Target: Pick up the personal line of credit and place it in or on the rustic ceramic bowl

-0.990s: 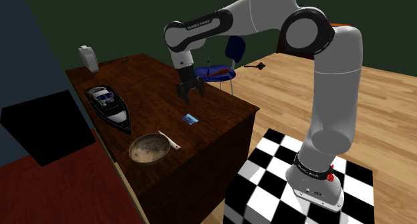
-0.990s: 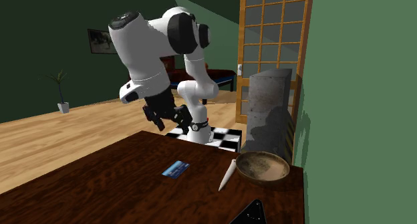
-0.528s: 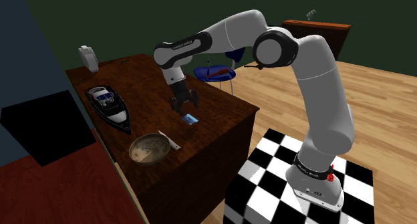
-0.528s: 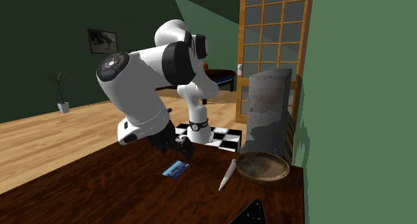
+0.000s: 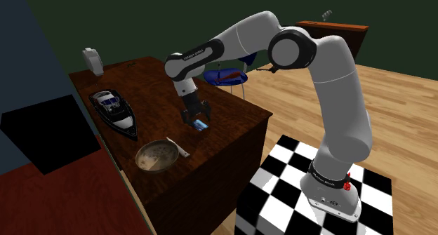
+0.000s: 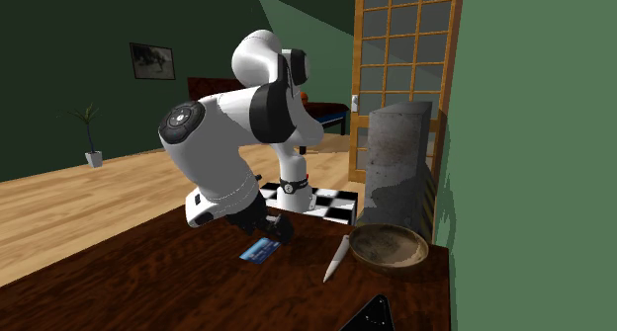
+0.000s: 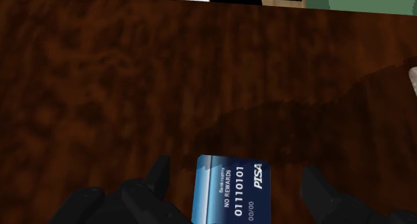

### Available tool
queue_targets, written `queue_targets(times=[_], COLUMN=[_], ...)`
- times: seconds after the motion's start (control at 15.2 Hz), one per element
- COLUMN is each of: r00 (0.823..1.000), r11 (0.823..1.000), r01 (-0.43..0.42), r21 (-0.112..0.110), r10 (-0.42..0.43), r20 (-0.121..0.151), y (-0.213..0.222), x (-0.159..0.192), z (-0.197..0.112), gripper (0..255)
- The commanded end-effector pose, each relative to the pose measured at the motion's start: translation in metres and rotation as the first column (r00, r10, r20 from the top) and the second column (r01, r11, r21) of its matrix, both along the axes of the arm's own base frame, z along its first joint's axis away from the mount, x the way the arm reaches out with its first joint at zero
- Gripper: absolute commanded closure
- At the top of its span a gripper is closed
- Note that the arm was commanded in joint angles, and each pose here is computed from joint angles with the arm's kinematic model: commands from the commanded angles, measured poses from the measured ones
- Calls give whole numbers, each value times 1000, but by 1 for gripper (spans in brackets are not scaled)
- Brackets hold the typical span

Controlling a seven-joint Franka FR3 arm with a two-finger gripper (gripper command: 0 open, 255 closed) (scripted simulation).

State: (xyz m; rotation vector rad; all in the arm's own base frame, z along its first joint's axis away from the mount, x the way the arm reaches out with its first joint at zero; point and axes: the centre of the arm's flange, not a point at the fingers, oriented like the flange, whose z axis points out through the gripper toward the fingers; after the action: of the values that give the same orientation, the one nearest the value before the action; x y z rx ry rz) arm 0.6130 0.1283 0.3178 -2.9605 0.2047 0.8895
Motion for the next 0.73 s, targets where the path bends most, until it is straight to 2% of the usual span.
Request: queue_targets(times=[0.0,0.26,0.33,0.66], r00=[1000,1000,1000,1000], r11=[1000,1000,1000,1000], r01=[0,0,0,0], r21=[0,0,0,0], r10=[0,0,0,0], r20=[0,0,0,0], y=[0,0,0,0], x=[-1,-1,-1,-1], z=[-1,-1,-1,-1], gripper=[0,0,255,255])
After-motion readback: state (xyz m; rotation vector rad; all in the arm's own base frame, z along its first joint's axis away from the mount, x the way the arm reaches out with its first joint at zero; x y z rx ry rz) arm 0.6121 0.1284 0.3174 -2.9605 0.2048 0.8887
